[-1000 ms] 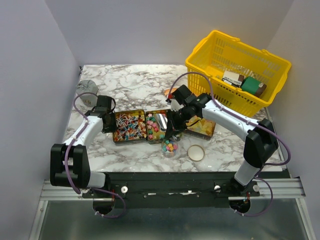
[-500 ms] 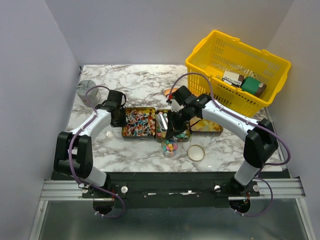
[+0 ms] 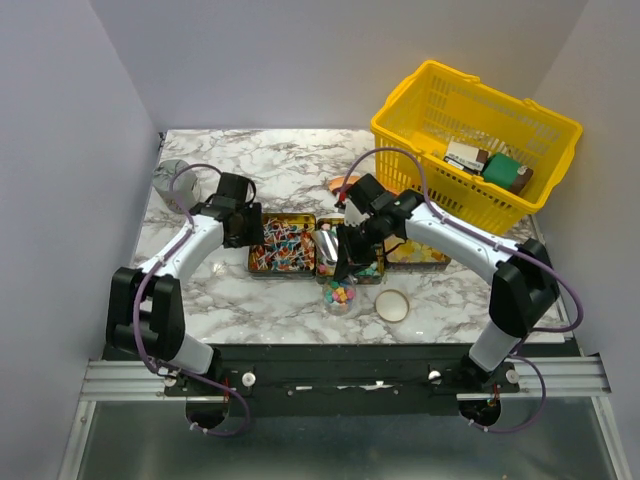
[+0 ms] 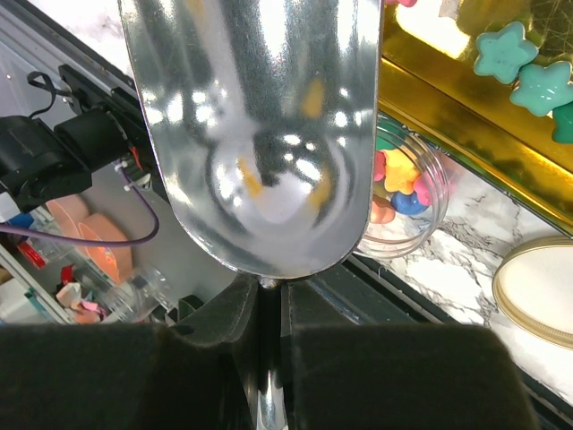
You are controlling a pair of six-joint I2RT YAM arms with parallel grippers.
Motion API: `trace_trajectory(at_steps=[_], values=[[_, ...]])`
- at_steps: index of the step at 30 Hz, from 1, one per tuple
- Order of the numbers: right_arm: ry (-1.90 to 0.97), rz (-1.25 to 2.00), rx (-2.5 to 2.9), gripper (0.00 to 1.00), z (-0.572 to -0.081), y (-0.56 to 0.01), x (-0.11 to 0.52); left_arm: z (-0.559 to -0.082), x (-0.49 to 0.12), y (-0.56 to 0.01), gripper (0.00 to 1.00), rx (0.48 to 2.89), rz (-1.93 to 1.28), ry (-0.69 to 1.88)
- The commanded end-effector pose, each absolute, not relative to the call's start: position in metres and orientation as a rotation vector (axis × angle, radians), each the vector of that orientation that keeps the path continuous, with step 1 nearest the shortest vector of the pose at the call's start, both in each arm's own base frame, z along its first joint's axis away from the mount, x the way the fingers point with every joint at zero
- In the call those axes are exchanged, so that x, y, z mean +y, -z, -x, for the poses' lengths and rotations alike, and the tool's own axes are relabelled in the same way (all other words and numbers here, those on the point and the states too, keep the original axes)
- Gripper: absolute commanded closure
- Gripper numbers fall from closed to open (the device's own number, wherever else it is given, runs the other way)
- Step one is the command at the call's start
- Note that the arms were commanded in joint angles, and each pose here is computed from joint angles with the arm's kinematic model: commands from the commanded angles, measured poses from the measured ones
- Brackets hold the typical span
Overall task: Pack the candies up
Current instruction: Move the storage box to the center of the board, then adjust the spatula.
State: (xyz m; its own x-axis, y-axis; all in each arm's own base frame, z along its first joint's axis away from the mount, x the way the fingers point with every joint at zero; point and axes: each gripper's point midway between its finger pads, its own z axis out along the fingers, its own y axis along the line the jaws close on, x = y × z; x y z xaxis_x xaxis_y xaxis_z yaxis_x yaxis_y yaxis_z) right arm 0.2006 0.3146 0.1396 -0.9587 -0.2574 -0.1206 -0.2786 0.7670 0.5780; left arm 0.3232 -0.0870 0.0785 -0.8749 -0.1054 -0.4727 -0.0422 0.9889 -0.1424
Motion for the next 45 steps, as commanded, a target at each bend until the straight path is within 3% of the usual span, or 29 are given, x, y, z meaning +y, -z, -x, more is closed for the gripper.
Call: trace_trajectory(at_steps=[1,6,14,28,35,42,45], values=[[-0.906,0.497,2.874,0.99,-0.198,-0.145,0.304,-0.335,-0.084,-0.125,0.34,2.511,0.161,0.17],[-0.823,0.554,2.785,0.99,-0.205,-0.151,0.294,-0.337,-0.087,-0.164,0.31,2.441,0.175,0.214],[-0.699,0.798,2.647,0.99,-0.208,-0.163,0.308,-0.316,-0.169,-0.201,0.3,2.37,-0.097,0.743],[-0.697,0.919,2.589,0.99,-0.202,-0.174,0.322,-0.299,-0.214,-0.209,0.31,2.264,-0.255,0.897],[-0.753,0.943,2.464,0.99,-0.204,-0.204,0.327,-0.276,-0.23,-0.191,0.49,2.302,-0.345,1.013],[-0.849,1.221,2.359,0.99,-0.169,-0.212,0.31,-0.25,-0.247,-0.2,0.67,2.292,-0.502,1.225],[-0.837,1.295,2.289,0.99,-0.162,-0.218,0.299,-0.233,-0.257,-0.207,0.79,2.267,-0.574,1.393]])
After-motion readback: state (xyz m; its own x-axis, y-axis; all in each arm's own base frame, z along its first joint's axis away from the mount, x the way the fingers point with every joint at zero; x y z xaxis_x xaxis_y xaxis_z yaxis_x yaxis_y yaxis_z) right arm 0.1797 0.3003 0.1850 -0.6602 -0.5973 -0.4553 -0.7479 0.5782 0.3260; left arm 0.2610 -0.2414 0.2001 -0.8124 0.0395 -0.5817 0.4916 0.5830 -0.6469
